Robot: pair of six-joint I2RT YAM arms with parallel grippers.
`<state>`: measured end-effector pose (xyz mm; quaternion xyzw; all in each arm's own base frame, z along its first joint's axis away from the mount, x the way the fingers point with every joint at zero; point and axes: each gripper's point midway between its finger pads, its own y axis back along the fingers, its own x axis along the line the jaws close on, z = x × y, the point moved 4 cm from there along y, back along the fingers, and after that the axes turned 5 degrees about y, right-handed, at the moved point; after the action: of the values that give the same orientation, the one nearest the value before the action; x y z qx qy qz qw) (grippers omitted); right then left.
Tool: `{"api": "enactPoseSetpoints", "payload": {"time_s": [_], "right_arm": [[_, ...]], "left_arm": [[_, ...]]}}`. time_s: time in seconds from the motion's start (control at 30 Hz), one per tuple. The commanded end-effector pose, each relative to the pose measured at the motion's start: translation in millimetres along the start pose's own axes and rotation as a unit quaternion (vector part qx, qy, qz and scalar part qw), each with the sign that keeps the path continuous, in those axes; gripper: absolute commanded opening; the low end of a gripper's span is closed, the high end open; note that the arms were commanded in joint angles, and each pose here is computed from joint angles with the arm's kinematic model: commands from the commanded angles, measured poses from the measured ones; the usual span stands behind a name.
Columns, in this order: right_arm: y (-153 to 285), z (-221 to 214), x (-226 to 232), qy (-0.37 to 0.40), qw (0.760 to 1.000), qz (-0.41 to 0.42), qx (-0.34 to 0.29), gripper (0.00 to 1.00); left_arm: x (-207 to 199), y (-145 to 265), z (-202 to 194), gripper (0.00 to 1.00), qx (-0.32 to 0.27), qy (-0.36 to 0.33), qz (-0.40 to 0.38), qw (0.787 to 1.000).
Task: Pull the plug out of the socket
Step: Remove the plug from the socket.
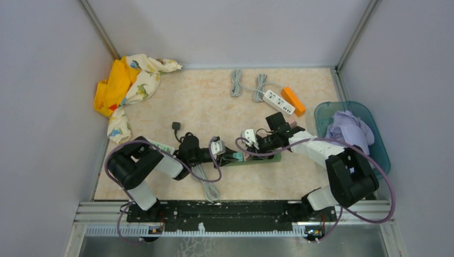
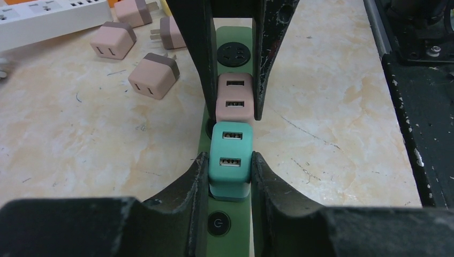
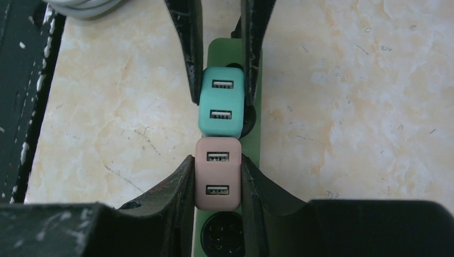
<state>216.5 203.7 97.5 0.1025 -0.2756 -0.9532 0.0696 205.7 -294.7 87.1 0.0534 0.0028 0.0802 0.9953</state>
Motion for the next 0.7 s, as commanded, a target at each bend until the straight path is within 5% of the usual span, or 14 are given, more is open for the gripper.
{"api": "enactPoseSetpoints", "payload": {"time_s": [0.0,0.27,0.43,0.67], "right_arm": [[-10.4,55.0,-4.5,0.018,0.995,0.017,-0.097,0.00],[10.4,47.9,-43.4,-0.033,0.991,-0.099,-0.087,0.00],[19.9,32.8,-21.4,0.039,0.996,-0.040,-0.068,0.00],[-0.3,46.0,13.2,0.075,0.988,0.059,-0.124,0.00]], "left_arm": [[4.3,-0.8,-13.6,0.01,0.027,0.017,0.007,0.999],[4.2,-0.8,-14.1,0.01,0.028,0.018,0.007,0.999],[4.3,-0.5,-14.0,0.01,0.028,0.017,0.008,0.999],[4.4,-0.9,-14.2,0.01,0.028,0.018,0.007,0.999]]}}
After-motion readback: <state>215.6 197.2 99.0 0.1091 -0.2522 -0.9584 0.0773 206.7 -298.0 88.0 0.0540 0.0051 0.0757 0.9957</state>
